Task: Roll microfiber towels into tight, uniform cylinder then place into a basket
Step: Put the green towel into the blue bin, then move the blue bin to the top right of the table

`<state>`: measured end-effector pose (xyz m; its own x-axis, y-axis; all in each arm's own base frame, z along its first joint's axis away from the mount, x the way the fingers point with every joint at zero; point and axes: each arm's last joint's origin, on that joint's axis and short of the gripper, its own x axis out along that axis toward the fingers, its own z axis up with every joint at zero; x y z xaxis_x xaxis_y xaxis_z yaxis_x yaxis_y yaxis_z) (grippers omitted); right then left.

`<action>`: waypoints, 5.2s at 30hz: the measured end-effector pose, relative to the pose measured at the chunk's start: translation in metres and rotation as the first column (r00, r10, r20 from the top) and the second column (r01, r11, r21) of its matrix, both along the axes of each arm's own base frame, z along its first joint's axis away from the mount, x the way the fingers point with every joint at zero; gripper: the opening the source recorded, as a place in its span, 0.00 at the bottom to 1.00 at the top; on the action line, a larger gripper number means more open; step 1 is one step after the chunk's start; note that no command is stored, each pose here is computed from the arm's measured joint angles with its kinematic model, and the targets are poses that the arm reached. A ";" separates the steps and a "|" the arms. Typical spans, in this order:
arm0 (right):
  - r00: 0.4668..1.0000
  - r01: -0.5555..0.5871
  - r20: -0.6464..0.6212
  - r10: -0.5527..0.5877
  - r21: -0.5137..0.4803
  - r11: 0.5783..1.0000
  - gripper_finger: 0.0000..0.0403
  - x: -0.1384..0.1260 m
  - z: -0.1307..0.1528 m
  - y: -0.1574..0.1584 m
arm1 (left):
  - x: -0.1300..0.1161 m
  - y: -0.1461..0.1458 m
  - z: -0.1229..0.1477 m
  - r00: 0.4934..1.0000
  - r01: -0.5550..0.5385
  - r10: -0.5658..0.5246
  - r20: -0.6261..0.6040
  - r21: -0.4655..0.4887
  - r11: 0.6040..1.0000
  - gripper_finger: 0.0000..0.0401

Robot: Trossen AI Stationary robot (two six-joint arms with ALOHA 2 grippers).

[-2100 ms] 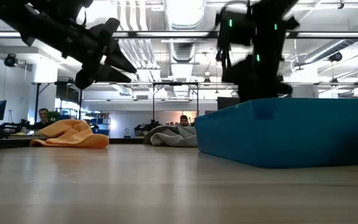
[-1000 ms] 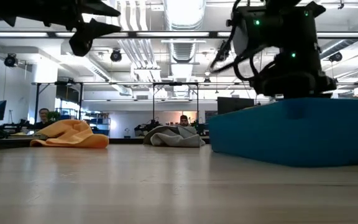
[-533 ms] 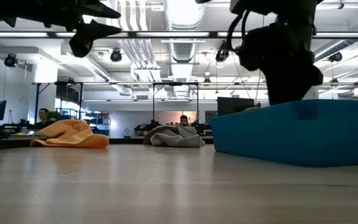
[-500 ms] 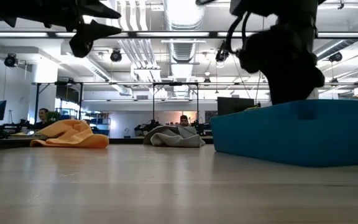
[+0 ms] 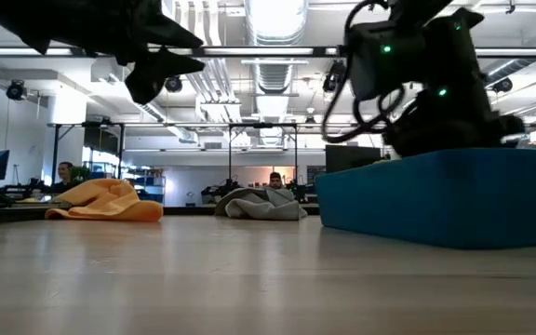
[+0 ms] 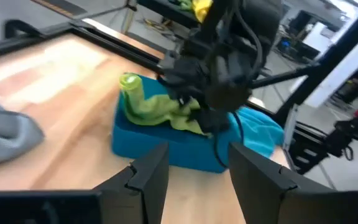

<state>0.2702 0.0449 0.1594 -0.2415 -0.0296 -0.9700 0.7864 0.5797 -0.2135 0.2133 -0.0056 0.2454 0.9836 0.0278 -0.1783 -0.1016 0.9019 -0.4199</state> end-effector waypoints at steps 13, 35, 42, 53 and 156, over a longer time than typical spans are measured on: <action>0.966 0.049 0.256 -0.039 -0.033 0.998 0.50 -0.013 0.053 -0.009 | -0.003 -0.001 0.008 0.999 0.011 -0.010 0.051 -0.017 1.000 0.37; 0.999 0.052 0.005 -0.052 0.025 0.998 0.11 -0.007 0.016 -0.007 | -0.029 0.001 0.025 0.994 0.010 -0.008 0.107 -0.015 1.000 0.37; 0.990 0.048 0.123 -0.063 0.123 0.991 0.03 0.007 0.040 -0.003 | -0.031 0.001 0.020 0.999 0.009 -0.008 0.045 -0.016 1.000 0.37; 0.977 0.059 0.194 -0.093 0.176 0.983 0.10 0.042 -0.012 0.003 | -0.020 -0.001 0.010 0.999 0.039 -0.040 -0.026 -0.046 0.998 0.37; 0.249 -0.896 0.405 0.880 -0.248 0.368 0.58 -0.006 0.021 -0.013 | 0.239 -0.030 -0.086 0.790 0.612 -0.388 -0.474 0.626 0.483 0.14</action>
<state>0.2645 0.0315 0.1804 0.3226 0.0683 -0.9441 -0.2451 0.9694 -0.0136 0.4520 -0.0354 0.1592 0.7968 -0.2279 -0.5596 0.4779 0.8045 0.3528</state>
